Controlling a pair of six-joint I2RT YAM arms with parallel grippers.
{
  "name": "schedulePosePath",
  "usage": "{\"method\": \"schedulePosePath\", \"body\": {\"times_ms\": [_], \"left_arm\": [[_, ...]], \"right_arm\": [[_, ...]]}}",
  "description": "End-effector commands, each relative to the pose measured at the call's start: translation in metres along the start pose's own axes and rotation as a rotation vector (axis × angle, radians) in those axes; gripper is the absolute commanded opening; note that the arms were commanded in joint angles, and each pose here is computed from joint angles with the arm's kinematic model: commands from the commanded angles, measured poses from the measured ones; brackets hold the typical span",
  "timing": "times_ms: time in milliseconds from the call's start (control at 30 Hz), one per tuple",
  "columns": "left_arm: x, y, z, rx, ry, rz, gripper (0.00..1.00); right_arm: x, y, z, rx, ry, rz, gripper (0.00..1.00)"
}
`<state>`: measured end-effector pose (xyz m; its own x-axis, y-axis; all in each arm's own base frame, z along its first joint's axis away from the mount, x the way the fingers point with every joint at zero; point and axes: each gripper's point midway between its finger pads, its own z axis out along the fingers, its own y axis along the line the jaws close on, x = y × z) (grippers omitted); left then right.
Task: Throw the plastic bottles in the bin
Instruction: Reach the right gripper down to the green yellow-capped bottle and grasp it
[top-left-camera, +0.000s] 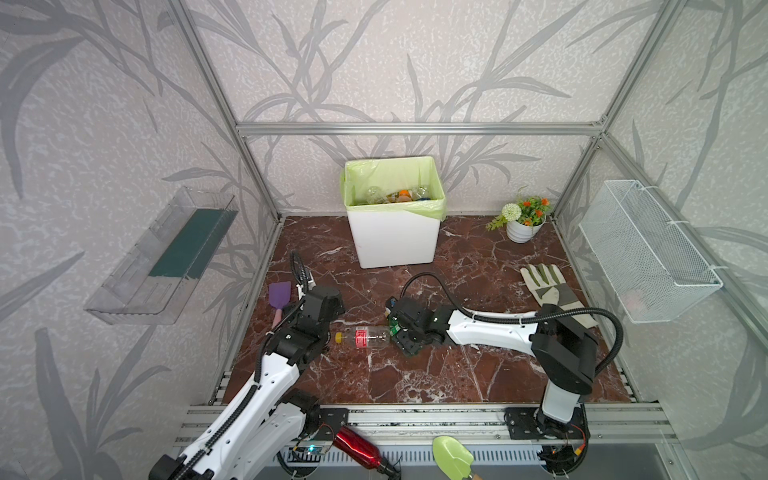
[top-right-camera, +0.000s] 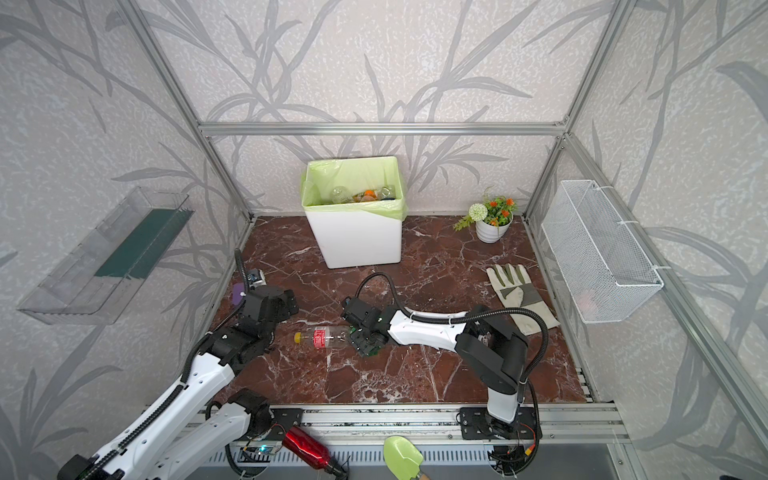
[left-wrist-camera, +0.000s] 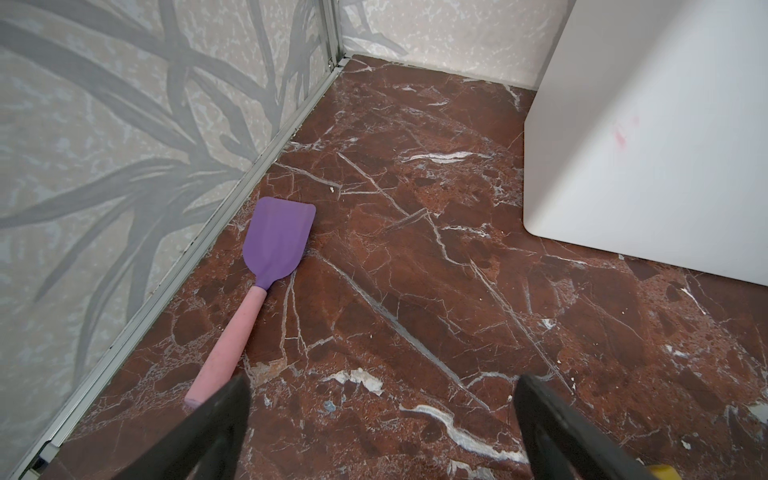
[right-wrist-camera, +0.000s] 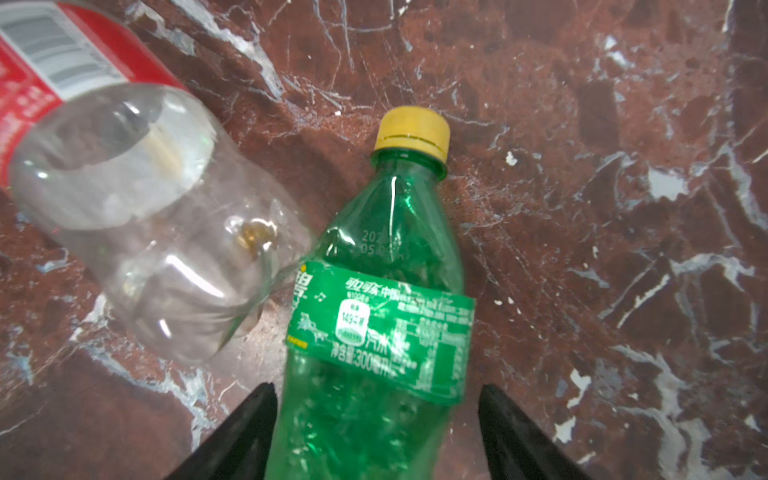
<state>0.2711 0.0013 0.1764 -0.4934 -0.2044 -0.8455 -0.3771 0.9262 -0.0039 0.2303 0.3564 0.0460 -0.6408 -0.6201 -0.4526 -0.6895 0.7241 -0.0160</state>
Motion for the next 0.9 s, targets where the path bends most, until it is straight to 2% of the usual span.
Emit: {"method": "schedulePosePath", "body": {"times_ms": [0, 133, 400, 467, 533, 600, 733, 867], "left_arm": [[-0.004, 0.007, -0.004, -0.028, -0.016, -0.008, 0.99], [-0.003, 0.008, -0.004, -0.031, -0.016, -0.008, 0.99], [-0.001, 0.008, -0.003, -0.036, -0.012, -0.007, 0.99], [-0.002, 0.008, -0.003, -0.037, -0.016, -0.01, 0.99], [-0.002, 0.009, -0.003, -0.038, -0.017, -0.01, 0.99], [-0.002, 0.008, -0.003, -0.035, -0.02, -0.013, 0.99], [0.0, 0.008, -0.003, -0.032, -0.011, -0.01, 0.99], [0.002, 0.011, -0.003, -0.047, -0.009, -0.006, 0.99]], "right_arm": [[0.008, -0.011, 0.007, 0.018, 0.053, 0.013, 0.7], [0.012, -0.042, 0.011, 0.06, 0.063, 0.064, 0.65], [0.021, -0.078, 0.0, 0.116, 0.066, 0.098, 0.64], [0.023, -0.085, -0.005, 0.129, 0.068, 0.101, 0.68], [0.022, -0.087, -0.008, 0.137, 0.072, 0.086, 0.83], [0.02, -0.086, -0.01, 0.136, 0.083, 0.073, 0.91], [0.01, -0.086, -0.011, 0.138, 0.071, 0.073, 0.97], [0.009, -0.086, -0.002, 0.143, 0.11, 0.051, 0.97]]}}
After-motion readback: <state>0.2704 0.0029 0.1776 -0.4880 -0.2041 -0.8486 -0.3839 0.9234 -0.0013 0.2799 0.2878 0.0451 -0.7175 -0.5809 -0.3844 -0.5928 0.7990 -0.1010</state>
